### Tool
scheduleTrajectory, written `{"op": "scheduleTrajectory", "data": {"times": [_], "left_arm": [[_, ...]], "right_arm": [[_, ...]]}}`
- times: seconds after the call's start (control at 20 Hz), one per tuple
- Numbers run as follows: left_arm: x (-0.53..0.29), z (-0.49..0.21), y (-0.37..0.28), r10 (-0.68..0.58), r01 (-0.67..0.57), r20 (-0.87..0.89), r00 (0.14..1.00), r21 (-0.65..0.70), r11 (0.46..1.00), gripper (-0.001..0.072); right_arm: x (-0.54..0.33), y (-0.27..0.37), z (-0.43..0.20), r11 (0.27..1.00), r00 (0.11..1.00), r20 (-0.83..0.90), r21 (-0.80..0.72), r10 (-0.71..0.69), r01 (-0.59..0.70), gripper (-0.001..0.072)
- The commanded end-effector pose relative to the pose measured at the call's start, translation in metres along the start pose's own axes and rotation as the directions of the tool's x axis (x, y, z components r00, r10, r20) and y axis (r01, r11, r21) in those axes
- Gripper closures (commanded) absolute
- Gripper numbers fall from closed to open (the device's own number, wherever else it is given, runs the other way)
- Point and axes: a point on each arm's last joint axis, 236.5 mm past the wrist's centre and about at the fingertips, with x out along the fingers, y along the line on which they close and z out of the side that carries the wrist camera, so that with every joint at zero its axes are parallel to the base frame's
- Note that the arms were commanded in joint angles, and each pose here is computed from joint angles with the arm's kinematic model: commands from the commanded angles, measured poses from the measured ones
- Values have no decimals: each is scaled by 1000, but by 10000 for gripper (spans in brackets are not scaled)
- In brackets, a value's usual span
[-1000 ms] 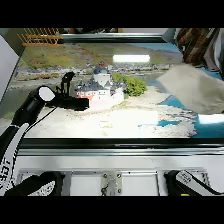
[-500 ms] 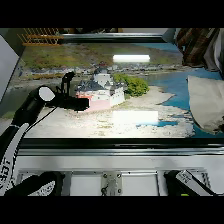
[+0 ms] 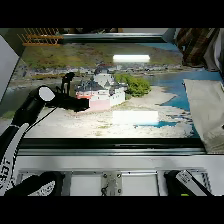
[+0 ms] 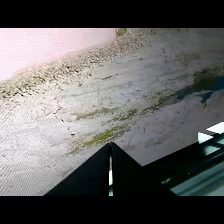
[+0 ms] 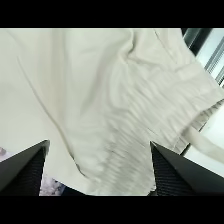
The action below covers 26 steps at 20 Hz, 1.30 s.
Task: Fold the clothes and pants, and hang the long-sleeved shirts on hangers.
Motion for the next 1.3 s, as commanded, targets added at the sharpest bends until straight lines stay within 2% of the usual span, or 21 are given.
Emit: {"op": "scheduleTrajectory", "data": {"times": [0.0,0.1,0.15,0.25,0.35,0.45,0.55,0.7,0.8,0.85,0.9,0.95,1.25], "left_arm": [[0,-1,0,0,0,-6,1000,3,1000,700],[0,-1,0,0,0,-3,1000,3,1000,700],[0,-1,0,0,0,-5,1000,3,1000,700],[0,-1,0,0,1,-7,1000,3,1000,700],[0,-1,0,0,1,-7,1000,3,1000,700],[0,-1,0,0,0,-7,1000,3,1000,700],[0,-1,0,0,0,-5,1000,3,1000,700],[0,-1,0,1,-1,-6,1000,4,1000,700],[0,-1,0,2,-2,-6,1000,5,1000,700],[0,-2,0,1,-1,-8,1000,4,1000,700],[0,-2,0,1,-1,-8,1000,4,1000,700],[0,-2,0,1,-1,-8,1000,4,1000,700],[0,-2,0,1,-1,-7,1000,4,1000,700]], "right_arm": [[-45,16,44,999,985,164,-31,44,-39,-2],[-93,62,70,976,927,310,-110,213,-188,-2],[-122,101,69,935,869,348,-176,351,-308,-2],[-167,174,34,799,759,273,-327,591,-505,-3],[-200,238,-26,618,654,105,-467,749,-633,-2],[-216,280,-97,452,599,-106,-557,794,-697,-2],[-225,302,-159,311,569,-264,-626,779,-715,-2],[-233,315,-215,173,549,-393,-675,738,-717,0],[-237,318,-231,133,537,-431,-677,725,-724,9],[-239,318,-234,124,533,-438,-677,724,-726,142],[-239,318,-235,123,533,-441,-676,722,-726,445],[-239,318,-235,125,534,-440,-675,722,-727,681],[-239,317,-235,125,534,-444,-674,720,-728,688]]}}
